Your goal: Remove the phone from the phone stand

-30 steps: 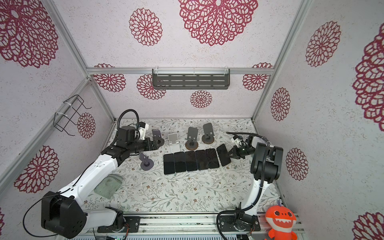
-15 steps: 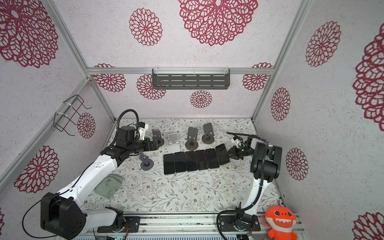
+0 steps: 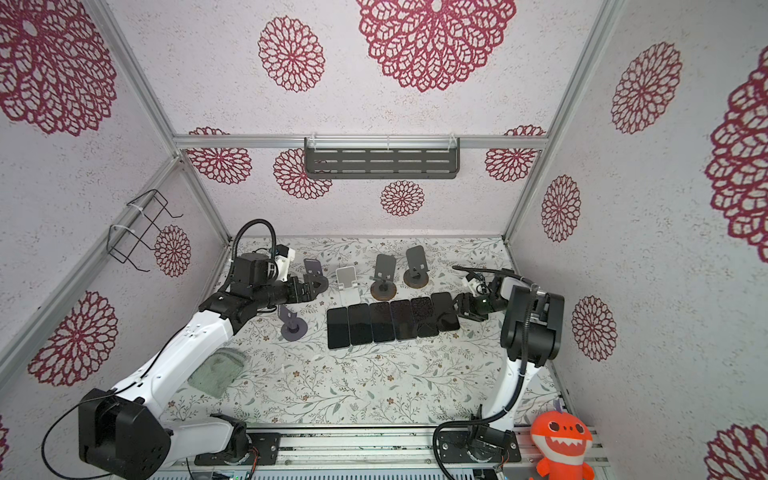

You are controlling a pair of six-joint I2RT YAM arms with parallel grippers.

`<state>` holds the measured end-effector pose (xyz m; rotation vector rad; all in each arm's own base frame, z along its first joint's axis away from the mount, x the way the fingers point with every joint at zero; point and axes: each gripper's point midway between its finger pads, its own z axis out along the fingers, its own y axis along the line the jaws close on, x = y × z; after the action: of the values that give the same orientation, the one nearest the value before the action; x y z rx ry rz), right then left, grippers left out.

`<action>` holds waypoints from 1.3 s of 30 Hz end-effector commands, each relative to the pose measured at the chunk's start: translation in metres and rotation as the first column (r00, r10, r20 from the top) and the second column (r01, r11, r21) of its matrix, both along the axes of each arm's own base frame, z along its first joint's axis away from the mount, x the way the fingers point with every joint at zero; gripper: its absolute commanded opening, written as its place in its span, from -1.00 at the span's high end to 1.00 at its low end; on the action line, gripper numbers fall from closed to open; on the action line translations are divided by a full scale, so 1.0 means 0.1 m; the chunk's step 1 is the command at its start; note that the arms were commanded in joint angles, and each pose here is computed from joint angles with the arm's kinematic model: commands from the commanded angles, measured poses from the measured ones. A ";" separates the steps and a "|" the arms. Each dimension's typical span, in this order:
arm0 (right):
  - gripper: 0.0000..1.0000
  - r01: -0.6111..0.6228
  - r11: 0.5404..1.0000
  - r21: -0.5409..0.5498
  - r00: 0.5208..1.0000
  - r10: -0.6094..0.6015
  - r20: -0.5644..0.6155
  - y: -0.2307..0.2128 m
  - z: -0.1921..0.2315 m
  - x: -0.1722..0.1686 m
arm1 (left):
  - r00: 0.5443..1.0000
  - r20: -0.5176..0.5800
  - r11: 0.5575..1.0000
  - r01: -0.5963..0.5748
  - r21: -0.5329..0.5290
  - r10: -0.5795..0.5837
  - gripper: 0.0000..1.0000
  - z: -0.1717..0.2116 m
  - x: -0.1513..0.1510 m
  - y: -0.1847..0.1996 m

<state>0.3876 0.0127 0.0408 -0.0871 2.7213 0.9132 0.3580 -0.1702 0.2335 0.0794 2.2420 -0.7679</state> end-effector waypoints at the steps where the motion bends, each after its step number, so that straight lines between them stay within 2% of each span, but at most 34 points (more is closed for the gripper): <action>1: -0.70 0.089 0.983 -0.159 0.994 -0.077 0.080 -0.26 0.19 0.07 | 0.992 0.085 0.993 -0.101 0.059 0.096 -0.95 0.19 0.04 0.21; 3: -0.98 0.141 0.971 -0.193 0.984 -0.116 0.133 -0.31 0.27 0.08 | 0.979 0.127 0.980 -0.173 0.094 0.161 -0.95 0.26 0.06 0.37; 7: -0.98 0.284 0.928 -0.243 0.932 -0.207 0.299 -0.47 0.49 0.13 | 0.925 0.226 0.925 -0.345 0.161 0.306 -0.95 0.43 0.07 0.76; 10: -0.98 0.461 0.845 -0.271 0.833 -0.306 0.461 -0.68 0.68 0.13 | 0.832 0.325 0.814 -0.532 0.234 0.450 -0.95 0.52 0.05 1.21; 11: -0.98 0.530 0.806 -0.264 0.779 -0.339 0.527 -0.75 0.79 0.13 | 0.786 0.361 0.759 -0.600 0.253 0.502 -0.95 0.54 0.02 1.39; 13: -0.98 0.608 0.752 -0.254 0.694 -0.347 0.631 -0.77 0.90 0.08 | 0.704 0.419 0.667 -0.698 0.260 0.573 -0.95 0.51 -0.03 1.68; 15: -0.98 0.680 0.684 -0.265 0.618 -0.341 0.708 -0.79 0.95 0.01 | 0.638 0.442 0.599 -0.762 0.246 0.630 -0.95 0.39 -0.06 1.94; 16: -0.98 0.706 0.653 -0.275 0.593 -0.334 0.732 -0.81 0.96 -0.02 | 0.618 0.447 0.578 -0.780 0.241 0.647 -0.95 0.33 -0.07 2.02; 18: -0.98 0.724 0.623 -0.295 0.570 -0.302 0.764 -0.79 0.92 -0.09 | 0.582 0.467 0.522 -0.811 0.266 0.666 -0.95 0.18 -0.09 2.18; 21: -0.98 0.737 0.618 -0.273 0.533 -0.284 0.797 -0.73 0.88 -0.15 | 0.552 0.499 0.443 -0.834 0.329 0.669 -0.95 -0.03 -0.12 2.32; 24: -0.98 0.751 0.616 -0.238 0.487 -0.273 0.830 -0.69 0.87 -0.23 | 0.535 0.521 0.416 -0.845 0.337 0.665 -0.95 -0.21 -0.09 2.39; 26: -0.98 0.756 0.619 -0.212 0.460 -0.272 0.845 -0.67 0.86 -0.26 | 0.543 0.523 0.419 -0.840 0.346 0.657 -0.95 -0.32 -0.04 2.41; 29: -0.98 0.757 0.625 -0.191 0.440 -0.271 0.856 -0.62 0.82 -0.27 | 0.540 0.546 0.404 -0.842 0.359 0.640 -0.95 -0.48 0.05 2.46; 31: -0.98 0.758 0.615 -0.215 0.444 -0.246 0.862 -0.59 0.82 -0.24 | 0.538 0.546 0.402 -0.843 0.358 0.642 -0.96 -0.59 0.12 2.49; 33: -0.98 0.754 0.619 -0.220 0.434 -0.219 0.874 -0.55 0.85 -0.20 | 0.553 0.547 0.404 -0.833 0.377 0.628 -0.95 -0.69 0.21 2.48; 35: -0.98 0.753 0.623 -0.213 0.423 -0.210 0.881 -0.52 0.87 -0.17 | 0.553 0.541 0.374 -0.831 0.412 0.633 -0.95 -0.79 0.25 2.53; 39: -0.98 0.763 0.615 -0.200 0.406 -0.216 0.888 -0.53 0.89 -0.16 | 0.563 0.563 0.375 -0.825 0.423 0.605 -0.95 -0.88 0.31 2.52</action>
<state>0.3623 -0.0355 0.1016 0.1877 1.9066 -0.1955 0.3801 0.0772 0.1238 -0.4279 1.9202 0.5274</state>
